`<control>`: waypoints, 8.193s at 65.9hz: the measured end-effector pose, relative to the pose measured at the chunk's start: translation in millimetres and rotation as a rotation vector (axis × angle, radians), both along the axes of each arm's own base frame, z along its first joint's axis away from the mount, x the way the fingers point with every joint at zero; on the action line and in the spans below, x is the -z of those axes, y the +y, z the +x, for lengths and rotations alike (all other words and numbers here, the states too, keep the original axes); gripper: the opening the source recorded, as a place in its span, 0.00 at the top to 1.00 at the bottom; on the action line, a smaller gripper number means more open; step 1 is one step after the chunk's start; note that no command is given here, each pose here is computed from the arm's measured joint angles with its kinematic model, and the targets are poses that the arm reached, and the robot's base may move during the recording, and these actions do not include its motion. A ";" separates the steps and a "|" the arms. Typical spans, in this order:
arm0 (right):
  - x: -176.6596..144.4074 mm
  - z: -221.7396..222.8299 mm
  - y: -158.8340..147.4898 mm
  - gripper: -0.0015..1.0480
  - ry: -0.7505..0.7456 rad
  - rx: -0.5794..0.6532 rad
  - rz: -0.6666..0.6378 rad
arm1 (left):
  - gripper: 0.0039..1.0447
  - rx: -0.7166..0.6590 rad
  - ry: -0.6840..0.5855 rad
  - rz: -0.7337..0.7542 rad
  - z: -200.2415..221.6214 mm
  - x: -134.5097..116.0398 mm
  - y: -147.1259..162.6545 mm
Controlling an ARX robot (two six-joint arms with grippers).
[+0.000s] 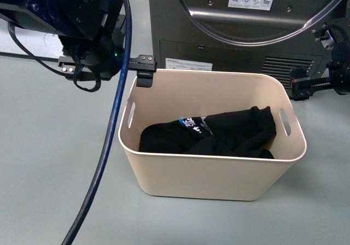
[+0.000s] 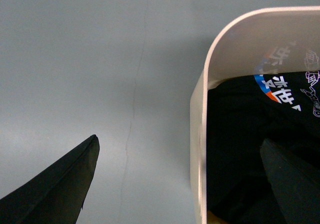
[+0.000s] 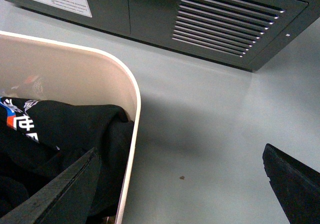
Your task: Move hamper under clothes hanger
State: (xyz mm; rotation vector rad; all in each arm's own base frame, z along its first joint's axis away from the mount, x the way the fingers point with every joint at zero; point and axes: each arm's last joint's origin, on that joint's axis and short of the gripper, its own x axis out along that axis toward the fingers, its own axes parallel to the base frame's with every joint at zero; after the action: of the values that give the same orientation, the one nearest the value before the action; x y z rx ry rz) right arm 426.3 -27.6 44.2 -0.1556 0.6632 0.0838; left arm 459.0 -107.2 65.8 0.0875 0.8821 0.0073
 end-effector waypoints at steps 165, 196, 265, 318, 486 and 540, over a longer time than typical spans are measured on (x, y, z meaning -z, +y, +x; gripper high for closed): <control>78.1 16.6 13.5 0.49 0.230 -0.083 -0.119 | 0.28 0.039 0.198 -0.002 -3.5 83.5 -23.2; 79.2 19.5 16.4 0.94 0.241 -0.044 -0.038 | 0.96 0.048 0.199 -0.022 -0.4 84.6 -27.9; 30.9 5.3 7.2 0.94 0.235 -0.028 0.002 | 0.96 0.086 0.131 -0.031 -1.2 36.6 -25.3; 29.1 1.5 6.2 0.94 0.222 -0.019 0.016 | 0.96 0.092 0.125 -0.017 -2.7 27.6 -24.6; 29.7 0.7 6.0 0.94 0.222 -0.016 0.021 | 0.96 0.087 0.123 -0.015 -2.0 26.2 -22.4; 30.4 0.0 10.2 0.94 0.227 -0.025 0.024 | 0.96 0.081 0.123 -0.014 -1.1 26.1 -18.9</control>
State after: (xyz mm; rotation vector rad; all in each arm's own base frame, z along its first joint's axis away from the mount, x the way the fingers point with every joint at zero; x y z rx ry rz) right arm 426.2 -17.5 13.8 -0.1326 0.8863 0.1344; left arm 457.9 -126.1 39.7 0.1113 1.0010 -0.0805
